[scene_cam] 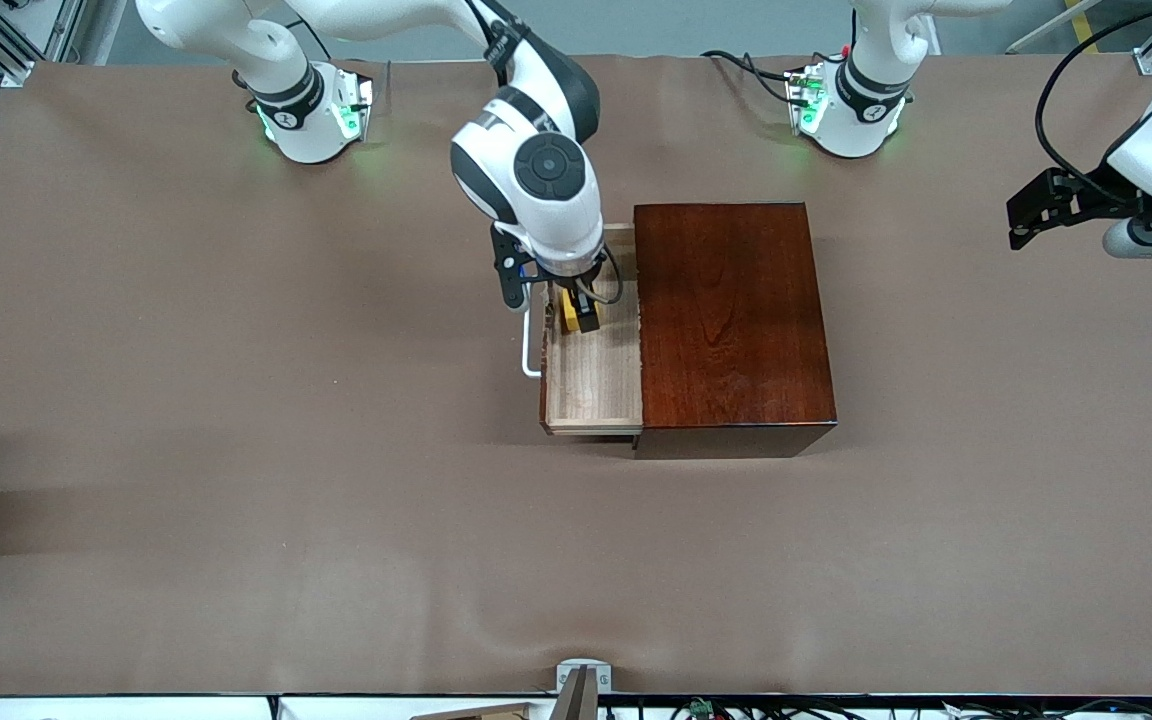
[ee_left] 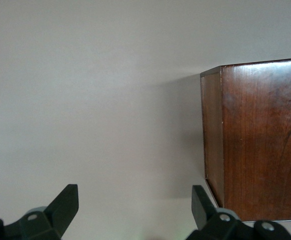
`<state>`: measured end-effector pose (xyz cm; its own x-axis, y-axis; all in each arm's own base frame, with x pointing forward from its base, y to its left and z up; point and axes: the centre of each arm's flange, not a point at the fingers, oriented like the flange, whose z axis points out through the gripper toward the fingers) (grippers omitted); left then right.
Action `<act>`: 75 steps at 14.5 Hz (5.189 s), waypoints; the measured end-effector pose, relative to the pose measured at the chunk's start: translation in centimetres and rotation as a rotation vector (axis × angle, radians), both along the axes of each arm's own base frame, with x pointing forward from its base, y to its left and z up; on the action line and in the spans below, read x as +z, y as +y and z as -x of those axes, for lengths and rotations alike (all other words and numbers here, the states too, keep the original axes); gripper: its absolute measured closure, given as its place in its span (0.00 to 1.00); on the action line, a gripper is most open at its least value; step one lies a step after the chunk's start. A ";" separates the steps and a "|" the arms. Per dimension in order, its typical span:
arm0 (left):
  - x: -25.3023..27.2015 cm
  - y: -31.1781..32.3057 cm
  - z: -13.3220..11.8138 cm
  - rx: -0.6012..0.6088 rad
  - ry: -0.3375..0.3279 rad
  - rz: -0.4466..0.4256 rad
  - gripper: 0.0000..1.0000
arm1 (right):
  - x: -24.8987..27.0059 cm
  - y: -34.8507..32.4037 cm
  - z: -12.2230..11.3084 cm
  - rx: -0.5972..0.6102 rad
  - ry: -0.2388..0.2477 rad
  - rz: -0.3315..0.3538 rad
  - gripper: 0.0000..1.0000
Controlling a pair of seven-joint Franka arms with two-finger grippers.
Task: Open drawer, take yellow block, close drawer
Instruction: 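Lower the right gripper and grasp the yellow cube, then lift the cube out with the right gripper while the left gripper reaches the handle, then push the drawer shut with the left gripper while the right gripper holds the cube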
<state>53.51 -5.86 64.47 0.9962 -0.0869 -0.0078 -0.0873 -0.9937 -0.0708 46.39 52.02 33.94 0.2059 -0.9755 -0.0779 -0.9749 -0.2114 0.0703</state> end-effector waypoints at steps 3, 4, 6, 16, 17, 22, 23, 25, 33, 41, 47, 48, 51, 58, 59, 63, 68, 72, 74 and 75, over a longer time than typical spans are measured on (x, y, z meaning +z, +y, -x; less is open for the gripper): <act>-0.1 -0.3 0.0 -0.006 0.002 0.000 0.00 | -1.5 0.4 0.2 -0.001 0.002 0.016 0.00; -0.1 -0.4 0.0 -0.007 0.003 -0.001 0.00 | -1.6 0.5 0.4 -0.003 0.002 0.019 0.00; -0.3 -0.4 0.1 -0.008 0.006 -0.001 0.00 | -1.7 0.6 0.5 -0.011 0.000 0.024 0.07; -0.6 -1.9 0.3 -0.035 0.013 -0.003 0.00 | 1.5 0.9 -1.0 -0.020 -0.037 0.003 0.44; -0.6 -2.4 0.4 -0.044 0.013 -0.003 0.00 | 2.6 0.9 -1.3 -0.022 -0.038 0.002 0.44; -0.5 -6.6 1.1 -0.044 0.003 -0.004 0.00 | 5.7 -0.4 -3.5 -0.055 -0.047 -0.007 0.44; -0.5 -8.0 1.4 -0.035 0.000 -0.003 0.00 | 5.9 -0.8 -4.0 -0.058 -0.050 -0.010 0.44; -0.8 -11.2 1.9 -0.009 -0.002 -0.003 0.00 | 6.1 -2.1 -5.3 -0.042 -0.049 -0.007 0.44; -5.3 -24.0 2.3 0.197 0.034 0.038 0.00 | 8.3 -12.6 -12.4 0.173 -0.035 0.000 0.44; -11.1 -37.6 3.3 0.497 0.009 0.212 0.00 | 6.7 -25.4 -17.2 0.394 0.010 -0.007 0.44; -15.2 -45.8 3.8 0.702 -0.035 0.297 0.00 | 5.9 -38.1 -18.6 0.584 0.040 -0.045 0.44; -16.4 -47.1 3.9 0.719 -0.052 0.308 0.00 | 5.5 -40.3 -18.8 0.620 0.045 -0.055 0.44; -19.9 -51.4 5.4 0.747 -0.127 0.310 0.00 | 4.3 -46.4 -18.9 0.726 0.057 -0.086 0.44; -29.4 -57.9 8.5 0.784 -0.201 0.347 0.00 | 2.4 -56.2 -18.6 0.981 0.060 -0.066 0.44; -30.6 -58.3 8.7 0.801 -0.215 0.346 0.00 | 1.7 -56.4 -18.5 1.020 0.055 -0.052 0.44; -33.6 -59.1 9.4 0.870 -0.223 0.343 0.00 | -2.0 -58.4 -17.6 1.156 0.001 -0.027 0.44; -34.3 -58.6 9.4 0.942 -0.222 0.291 0.00 | -6.6 -60.5 -15.5 1.204 -0.052 -0.001 0.44; -34.6 -58.1 9.2 0.968 -0.229 0.247 0.00 | -8.4 -61.6 -14.3 1.228 -0.067 0.006 0.44; -34.7 -57.4 8.5 0.982 -0.244 0.209 0.00 | -9.6 -62.3 -13.5 1.230 -0.080 0.014 0.44; -34.7 -56.9 8.1 0.990 -0.253 0.187 0.00 | -10.2 -62.3 -13.2 1.231 -0.082 0.014 0.44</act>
